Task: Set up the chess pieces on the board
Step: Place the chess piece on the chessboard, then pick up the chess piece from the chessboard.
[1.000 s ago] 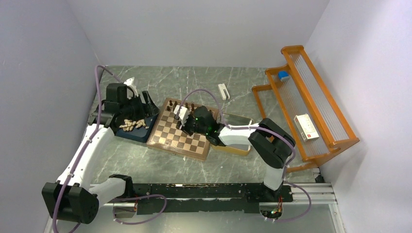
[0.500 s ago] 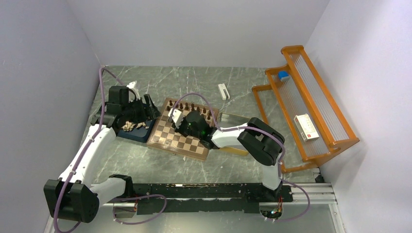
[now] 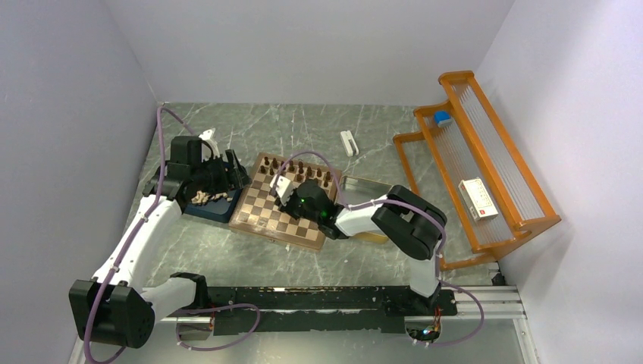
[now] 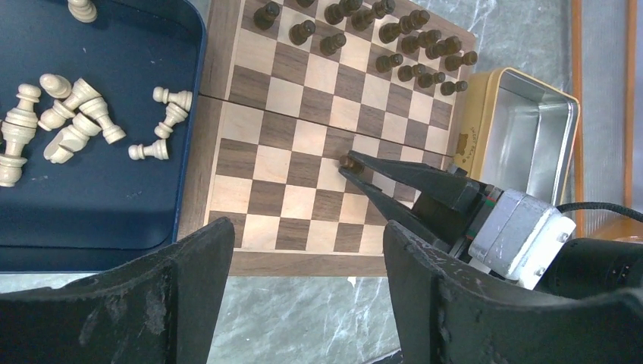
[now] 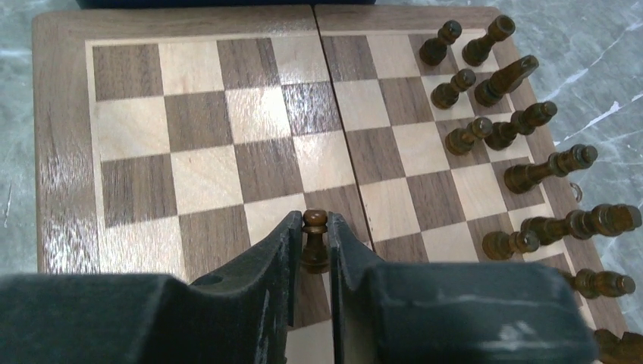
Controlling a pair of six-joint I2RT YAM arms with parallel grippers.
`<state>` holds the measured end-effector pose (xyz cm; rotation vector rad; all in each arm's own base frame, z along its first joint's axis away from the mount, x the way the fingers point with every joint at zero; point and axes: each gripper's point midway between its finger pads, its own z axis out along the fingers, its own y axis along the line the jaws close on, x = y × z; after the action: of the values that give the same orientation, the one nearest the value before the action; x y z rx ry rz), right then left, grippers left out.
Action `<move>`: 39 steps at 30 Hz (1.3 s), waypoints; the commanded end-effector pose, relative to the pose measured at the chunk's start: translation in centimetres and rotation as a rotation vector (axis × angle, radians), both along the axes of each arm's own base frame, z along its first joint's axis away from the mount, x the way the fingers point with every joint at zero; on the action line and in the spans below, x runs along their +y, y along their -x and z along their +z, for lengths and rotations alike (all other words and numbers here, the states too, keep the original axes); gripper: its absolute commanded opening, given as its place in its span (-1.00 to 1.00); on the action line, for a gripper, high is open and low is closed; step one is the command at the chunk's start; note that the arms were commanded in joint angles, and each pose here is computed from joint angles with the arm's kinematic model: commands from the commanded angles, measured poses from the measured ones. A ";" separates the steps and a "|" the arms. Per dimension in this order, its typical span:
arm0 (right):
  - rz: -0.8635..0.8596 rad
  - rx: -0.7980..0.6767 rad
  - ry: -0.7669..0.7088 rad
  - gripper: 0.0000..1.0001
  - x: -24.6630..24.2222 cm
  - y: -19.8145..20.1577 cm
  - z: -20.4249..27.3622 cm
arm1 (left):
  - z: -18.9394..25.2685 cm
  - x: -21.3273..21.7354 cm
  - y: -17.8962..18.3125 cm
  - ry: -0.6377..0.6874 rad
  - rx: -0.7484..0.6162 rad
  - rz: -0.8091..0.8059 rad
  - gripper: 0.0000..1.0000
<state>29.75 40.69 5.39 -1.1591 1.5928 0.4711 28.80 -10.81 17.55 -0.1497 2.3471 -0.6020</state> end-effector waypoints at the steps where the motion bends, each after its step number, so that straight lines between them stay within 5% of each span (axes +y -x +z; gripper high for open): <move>1: -0.022 -0.015 -0.041 -0.48 -0.6 0.4 1.4 | 0.7 -0.2 0.0 0.014 -0.045 -0.031 0.52; 22: -0.050 -0.009 -0.133 0.01 -3.8 2.6 10.4 | -0.7 -1.6 -0.6 -0.034 -0.009 -0.117 0.41; 39: 0.098 0.098 0.140 0.11 -2.0 3.1 3.2 | -1.3 -1.4 -0.8 0.061 0.038 -0.058 0.46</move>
<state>26.48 37.53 8.57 -1.2527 1.7273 0.4906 29.69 -11.82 15.87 -0.1195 2.4032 -0.6420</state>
